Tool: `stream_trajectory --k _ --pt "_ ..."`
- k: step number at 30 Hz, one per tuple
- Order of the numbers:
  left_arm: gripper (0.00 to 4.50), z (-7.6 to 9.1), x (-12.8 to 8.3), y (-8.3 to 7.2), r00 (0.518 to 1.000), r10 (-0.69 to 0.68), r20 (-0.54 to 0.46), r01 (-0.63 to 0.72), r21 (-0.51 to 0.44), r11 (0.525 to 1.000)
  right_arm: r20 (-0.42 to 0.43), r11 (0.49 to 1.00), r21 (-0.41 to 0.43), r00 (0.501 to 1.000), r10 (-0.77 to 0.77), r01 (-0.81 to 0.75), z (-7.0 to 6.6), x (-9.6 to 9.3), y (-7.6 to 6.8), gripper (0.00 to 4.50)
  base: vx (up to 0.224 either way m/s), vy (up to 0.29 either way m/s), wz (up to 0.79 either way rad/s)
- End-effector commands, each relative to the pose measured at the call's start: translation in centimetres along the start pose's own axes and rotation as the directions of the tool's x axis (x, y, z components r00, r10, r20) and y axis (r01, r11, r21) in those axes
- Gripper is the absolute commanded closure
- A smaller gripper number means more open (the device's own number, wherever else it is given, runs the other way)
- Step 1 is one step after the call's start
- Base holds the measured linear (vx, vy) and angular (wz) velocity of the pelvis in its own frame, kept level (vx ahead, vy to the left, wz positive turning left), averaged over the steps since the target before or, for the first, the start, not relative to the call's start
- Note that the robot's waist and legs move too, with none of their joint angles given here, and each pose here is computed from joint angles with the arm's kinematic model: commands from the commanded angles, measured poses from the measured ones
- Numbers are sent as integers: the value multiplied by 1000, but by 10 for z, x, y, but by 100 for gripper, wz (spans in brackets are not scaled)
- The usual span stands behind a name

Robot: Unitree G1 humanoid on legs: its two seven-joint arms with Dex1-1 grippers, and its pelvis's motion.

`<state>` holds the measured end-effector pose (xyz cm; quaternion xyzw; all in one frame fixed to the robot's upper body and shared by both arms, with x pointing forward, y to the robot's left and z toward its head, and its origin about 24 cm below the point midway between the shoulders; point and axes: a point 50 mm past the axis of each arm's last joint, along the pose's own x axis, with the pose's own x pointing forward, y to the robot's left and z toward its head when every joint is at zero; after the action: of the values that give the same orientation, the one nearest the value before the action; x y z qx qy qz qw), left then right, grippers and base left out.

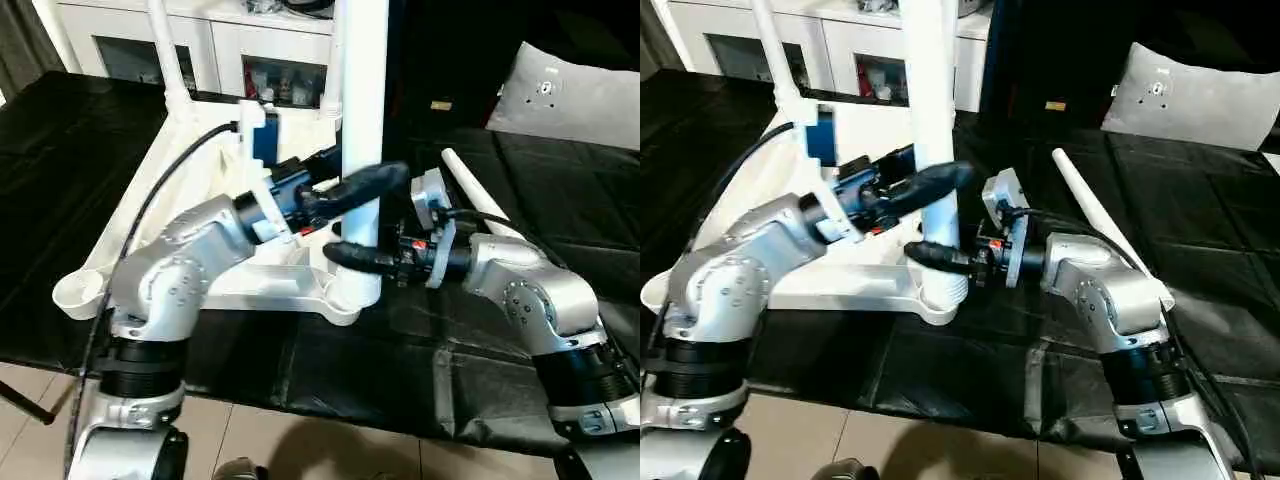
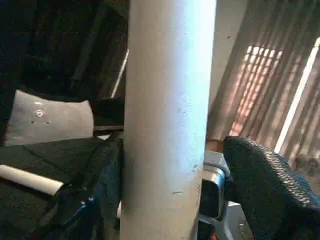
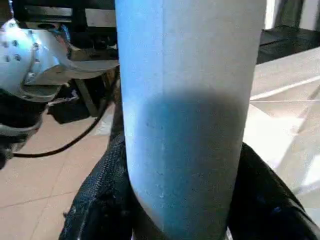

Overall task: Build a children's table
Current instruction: Pick table leg

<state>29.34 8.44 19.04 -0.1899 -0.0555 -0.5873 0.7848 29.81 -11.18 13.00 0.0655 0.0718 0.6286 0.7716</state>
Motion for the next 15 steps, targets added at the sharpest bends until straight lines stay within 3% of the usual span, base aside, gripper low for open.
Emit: stream_trajectory --k 1,15 --pt "155 1 4 -11 996 -93 -2 93 -10 996 -2 1000 -12 1000 19 -19 3 -2 2 261 0 0 0" --pt "262 -1 0 -3 999 -49 1 49 -51 997 -10 999 -24 999 33 -33 3 -1 2 262 0 0 0"
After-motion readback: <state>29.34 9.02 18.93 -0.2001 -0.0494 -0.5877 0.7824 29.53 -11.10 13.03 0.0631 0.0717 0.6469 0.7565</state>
